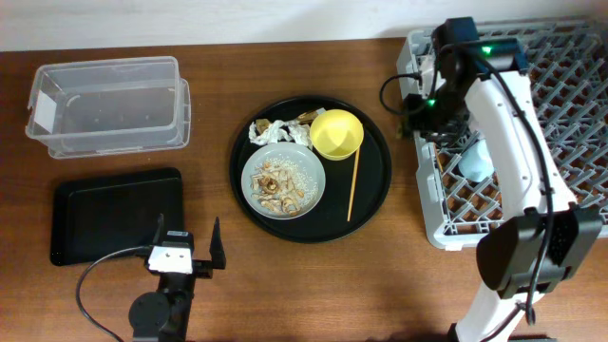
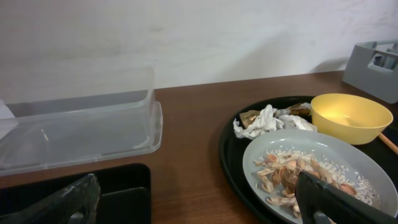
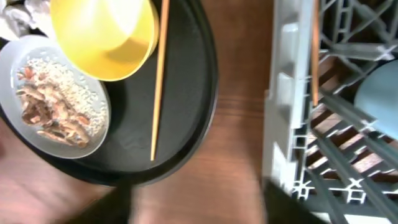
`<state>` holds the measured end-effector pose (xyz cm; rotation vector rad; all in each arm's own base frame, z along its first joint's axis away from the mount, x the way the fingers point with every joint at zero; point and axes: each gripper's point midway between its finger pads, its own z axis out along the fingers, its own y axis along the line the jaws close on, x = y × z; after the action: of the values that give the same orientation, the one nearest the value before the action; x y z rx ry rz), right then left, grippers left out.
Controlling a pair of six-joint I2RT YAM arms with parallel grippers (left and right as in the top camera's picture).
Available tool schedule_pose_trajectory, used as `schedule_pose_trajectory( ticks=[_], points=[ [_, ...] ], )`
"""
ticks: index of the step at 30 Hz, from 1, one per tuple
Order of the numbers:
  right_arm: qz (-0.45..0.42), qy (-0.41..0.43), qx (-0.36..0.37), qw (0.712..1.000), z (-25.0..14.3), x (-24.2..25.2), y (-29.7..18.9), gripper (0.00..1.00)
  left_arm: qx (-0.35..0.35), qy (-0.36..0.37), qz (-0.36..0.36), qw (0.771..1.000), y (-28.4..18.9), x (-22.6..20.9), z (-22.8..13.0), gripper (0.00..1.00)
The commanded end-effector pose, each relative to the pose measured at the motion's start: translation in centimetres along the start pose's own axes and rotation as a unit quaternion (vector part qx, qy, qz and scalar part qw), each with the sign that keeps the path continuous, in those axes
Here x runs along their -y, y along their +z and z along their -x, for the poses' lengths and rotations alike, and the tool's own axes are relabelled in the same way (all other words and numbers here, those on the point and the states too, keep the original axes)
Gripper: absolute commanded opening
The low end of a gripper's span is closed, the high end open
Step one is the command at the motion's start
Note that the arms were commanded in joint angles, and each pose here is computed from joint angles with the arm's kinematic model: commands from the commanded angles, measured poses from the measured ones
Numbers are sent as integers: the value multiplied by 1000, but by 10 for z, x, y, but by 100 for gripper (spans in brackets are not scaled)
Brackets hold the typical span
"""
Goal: Sort waste into correct bins and load items into the dishwasher rack
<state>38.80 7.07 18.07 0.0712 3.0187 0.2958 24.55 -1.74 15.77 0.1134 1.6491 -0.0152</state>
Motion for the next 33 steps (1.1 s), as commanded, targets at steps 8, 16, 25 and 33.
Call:
schedule_pose_trajectory(
  ticks=[8,16,25,33],
  points=[
    [5,-56,-50,997,-33,-41,41,89,-2,6,0,1000,0,1,-3,99],
    [-12,2,-50,999,-46,-57,89,43,-2,6,0,1000,0,1,-3,99],
    [-72,50,11,996,-51,-56,144,41,-2,6,0,1000,0,1,-3,99],
    [-94,67,64,991,-43,-48,165,41,-2,6,0,1000,0,1,-3,99]
  ],
)
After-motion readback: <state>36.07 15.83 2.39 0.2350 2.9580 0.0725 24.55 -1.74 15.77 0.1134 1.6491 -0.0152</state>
